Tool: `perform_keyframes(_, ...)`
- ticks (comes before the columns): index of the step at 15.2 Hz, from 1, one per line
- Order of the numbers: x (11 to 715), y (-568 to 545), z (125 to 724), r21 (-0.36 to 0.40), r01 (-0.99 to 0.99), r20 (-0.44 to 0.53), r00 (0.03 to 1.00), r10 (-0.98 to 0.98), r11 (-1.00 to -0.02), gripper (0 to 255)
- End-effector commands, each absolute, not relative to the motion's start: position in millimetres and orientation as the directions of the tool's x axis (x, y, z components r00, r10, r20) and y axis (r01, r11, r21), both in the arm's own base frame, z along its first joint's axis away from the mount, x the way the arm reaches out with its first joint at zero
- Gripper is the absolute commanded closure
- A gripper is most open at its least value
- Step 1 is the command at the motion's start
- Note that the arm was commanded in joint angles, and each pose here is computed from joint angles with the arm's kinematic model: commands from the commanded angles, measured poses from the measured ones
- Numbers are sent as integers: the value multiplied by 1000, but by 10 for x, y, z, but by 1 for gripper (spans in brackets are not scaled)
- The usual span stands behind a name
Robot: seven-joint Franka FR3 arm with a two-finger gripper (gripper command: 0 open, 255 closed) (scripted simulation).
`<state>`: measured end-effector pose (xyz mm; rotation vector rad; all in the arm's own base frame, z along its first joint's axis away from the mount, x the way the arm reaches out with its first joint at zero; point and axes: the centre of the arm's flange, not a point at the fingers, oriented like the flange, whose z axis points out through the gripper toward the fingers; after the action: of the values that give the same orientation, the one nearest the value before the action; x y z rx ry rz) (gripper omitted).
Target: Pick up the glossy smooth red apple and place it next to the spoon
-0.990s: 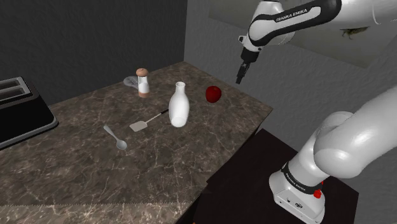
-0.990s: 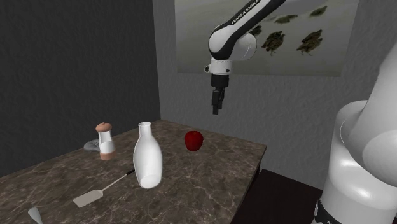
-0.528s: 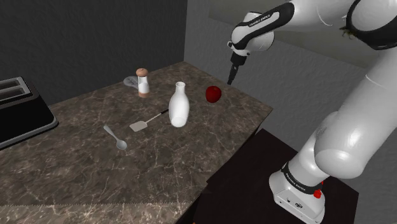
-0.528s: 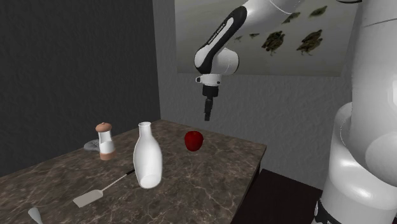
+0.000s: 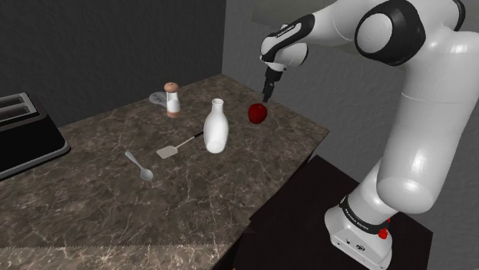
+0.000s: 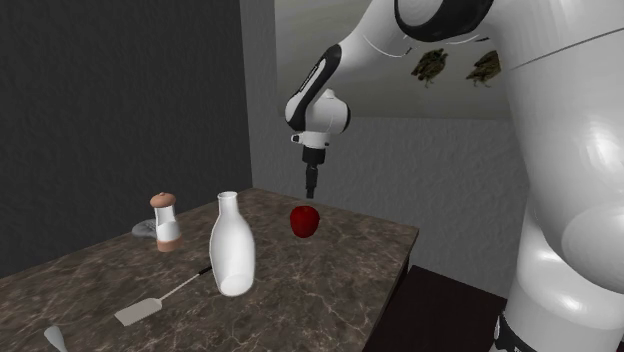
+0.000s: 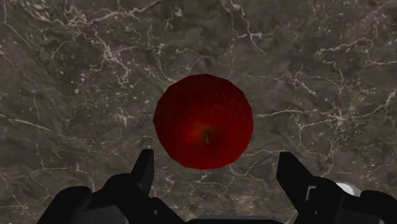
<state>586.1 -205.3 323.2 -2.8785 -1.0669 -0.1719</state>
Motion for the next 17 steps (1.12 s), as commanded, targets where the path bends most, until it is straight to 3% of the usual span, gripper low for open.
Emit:
perform_keyframes(1, 5908, -2048, 3123, -24, 660, 131, 747, 652, -751, 0)
perform_keyframes(14, 5932, -2017, 2832, -24, 660, 131, 747, 652, -751, 0)
perform_keyframes(15, 5932, -2017, 2832, -24, 660, 131, 747, 652, -751, 255)
perform_keyframes(17, 5932, -2017, 2832, -24, 660, 131, 747, 652, -751, 255)
